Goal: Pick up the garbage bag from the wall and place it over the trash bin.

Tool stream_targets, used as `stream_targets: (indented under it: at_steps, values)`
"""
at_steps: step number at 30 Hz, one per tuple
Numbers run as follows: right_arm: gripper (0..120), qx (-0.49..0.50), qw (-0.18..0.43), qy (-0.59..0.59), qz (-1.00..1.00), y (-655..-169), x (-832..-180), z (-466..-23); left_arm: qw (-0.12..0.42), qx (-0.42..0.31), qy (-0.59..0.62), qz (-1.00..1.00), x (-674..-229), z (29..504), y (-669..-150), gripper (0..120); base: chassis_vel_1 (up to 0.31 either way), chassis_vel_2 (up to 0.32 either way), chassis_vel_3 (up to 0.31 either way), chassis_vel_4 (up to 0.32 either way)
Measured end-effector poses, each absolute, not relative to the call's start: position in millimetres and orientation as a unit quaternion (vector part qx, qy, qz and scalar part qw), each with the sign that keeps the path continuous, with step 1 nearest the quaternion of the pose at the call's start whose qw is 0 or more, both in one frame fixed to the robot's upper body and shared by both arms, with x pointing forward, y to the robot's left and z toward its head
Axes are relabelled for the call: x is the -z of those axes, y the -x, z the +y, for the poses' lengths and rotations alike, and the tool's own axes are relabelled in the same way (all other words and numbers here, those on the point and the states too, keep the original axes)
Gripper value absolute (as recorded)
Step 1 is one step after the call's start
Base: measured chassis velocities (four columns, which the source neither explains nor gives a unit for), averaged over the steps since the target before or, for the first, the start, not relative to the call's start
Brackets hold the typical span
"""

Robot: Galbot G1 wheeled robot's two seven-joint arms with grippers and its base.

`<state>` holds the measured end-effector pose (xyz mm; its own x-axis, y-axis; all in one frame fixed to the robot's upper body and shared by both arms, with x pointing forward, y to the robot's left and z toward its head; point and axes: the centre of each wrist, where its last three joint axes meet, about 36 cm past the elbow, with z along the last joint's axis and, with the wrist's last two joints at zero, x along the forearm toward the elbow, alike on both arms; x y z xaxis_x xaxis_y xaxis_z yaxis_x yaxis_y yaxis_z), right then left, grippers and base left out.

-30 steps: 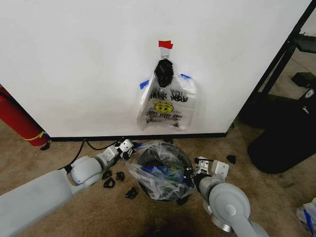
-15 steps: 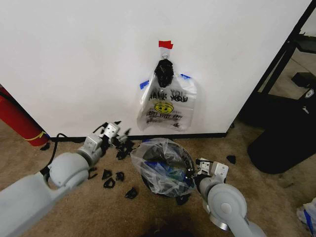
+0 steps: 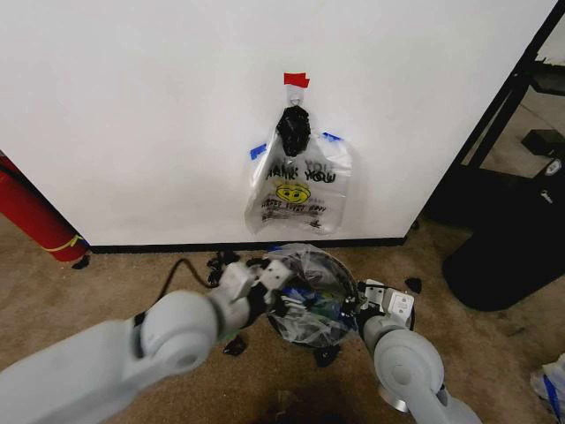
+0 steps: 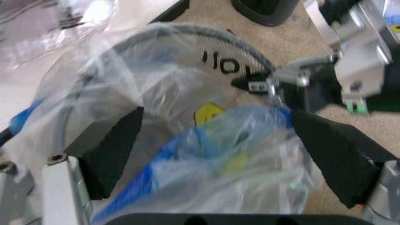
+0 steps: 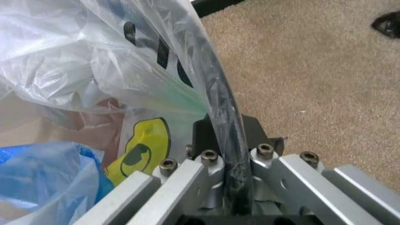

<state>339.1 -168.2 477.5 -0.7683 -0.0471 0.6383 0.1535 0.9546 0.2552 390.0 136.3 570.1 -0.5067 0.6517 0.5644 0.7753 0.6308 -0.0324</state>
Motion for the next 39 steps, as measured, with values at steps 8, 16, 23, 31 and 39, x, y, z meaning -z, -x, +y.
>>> stream_targets:
  at_steps: [8,16,23,31,39]
  values:
    - [0,0.142,0.332,0.028,-0.932,-340,-482,-172,0.272,0.150,0.389,-0.867,-564,123,-413,76,0.000,0.000,0.000,0.000]
    - [0,0.145,0.331,0.027,-0.932,-343,-486,-172,0.299,0.155,0.385,-0.859,-545,122,-416,57,0.000,0.000,0.000,0.000]
    - [0,0.146,0.334,0.027,-0.931,-343,-487,-173,0.318,0.154,0.380,-0.855,-536,124,-420,39,0.000,0.000,0.000,0.000]
    - [0,0.145,0.332,0.028,-0.932,-347,-489,-173,0.324,0.155,0.378,-0.853,-533,126,-418,12,0.000,0.000,0.000,0.000]
    - [0,0.147,0.333,0.028,-0.931,-349,-489,-173,0.330,0.155,0.375,-0.852,-529,129,-415,0,0.000,0.000,0.000,0.000]
